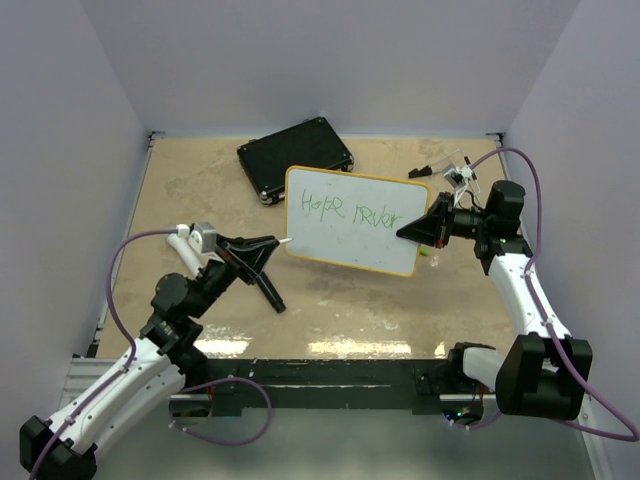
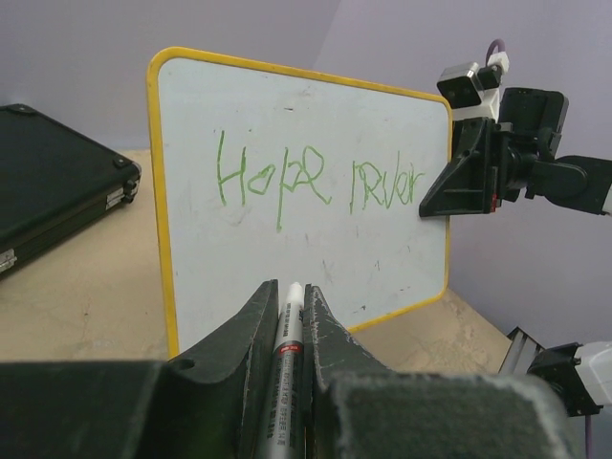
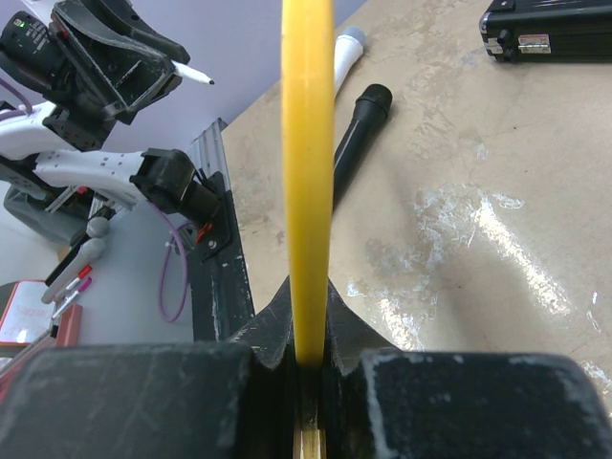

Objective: Write a sentence on the whiteboard

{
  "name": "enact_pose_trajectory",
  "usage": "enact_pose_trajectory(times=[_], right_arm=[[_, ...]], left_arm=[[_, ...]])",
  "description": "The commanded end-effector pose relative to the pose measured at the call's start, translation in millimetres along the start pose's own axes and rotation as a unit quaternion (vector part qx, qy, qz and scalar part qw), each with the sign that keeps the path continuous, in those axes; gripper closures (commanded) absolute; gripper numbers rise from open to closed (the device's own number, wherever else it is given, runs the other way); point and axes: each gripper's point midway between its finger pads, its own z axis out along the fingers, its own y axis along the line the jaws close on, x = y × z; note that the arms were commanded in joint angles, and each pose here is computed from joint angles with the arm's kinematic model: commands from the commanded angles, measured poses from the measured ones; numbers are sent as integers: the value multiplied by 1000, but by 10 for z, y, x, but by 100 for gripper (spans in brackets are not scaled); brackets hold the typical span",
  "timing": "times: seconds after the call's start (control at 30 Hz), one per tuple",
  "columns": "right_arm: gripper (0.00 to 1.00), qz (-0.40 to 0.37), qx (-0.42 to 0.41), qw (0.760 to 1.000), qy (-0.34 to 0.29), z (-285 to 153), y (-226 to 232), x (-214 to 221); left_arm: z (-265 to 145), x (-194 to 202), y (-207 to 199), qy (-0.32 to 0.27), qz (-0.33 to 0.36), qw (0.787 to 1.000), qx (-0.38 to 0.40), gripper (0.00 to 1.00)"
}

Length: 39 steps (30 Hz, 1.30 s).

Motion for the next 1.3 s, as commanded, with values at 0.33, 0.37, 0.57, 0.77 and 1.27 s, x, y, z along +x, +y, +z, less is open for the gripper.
enact_pose_trajectory(times=[0.33, 0.37, 0.57, 0.77, 1.27], right_arm=[[100, -42, -28, 999, -1, -32, 169, -78], [100, -43, -27, 999, -1, -32, 166, -79], [100, -44, -27, 999, -2, -34, 177, -75], [100, -41, -28, 999, -1, -33, 171, -66], [100, -43, -26, 999, -1, -31, 155, -62]], left_arm=[[-12, -220, -25, -37, 14, 999, -1, 100], [-16, -222, -25, -38, 13, 999, -1, 100], [-49, -197, -18, -41, 5, 999, -2, 100], [-75, -176, -3, -43, 2, 999, -4, 100], [-100, -229, -42, -61, -14, 998, 4, 100]])
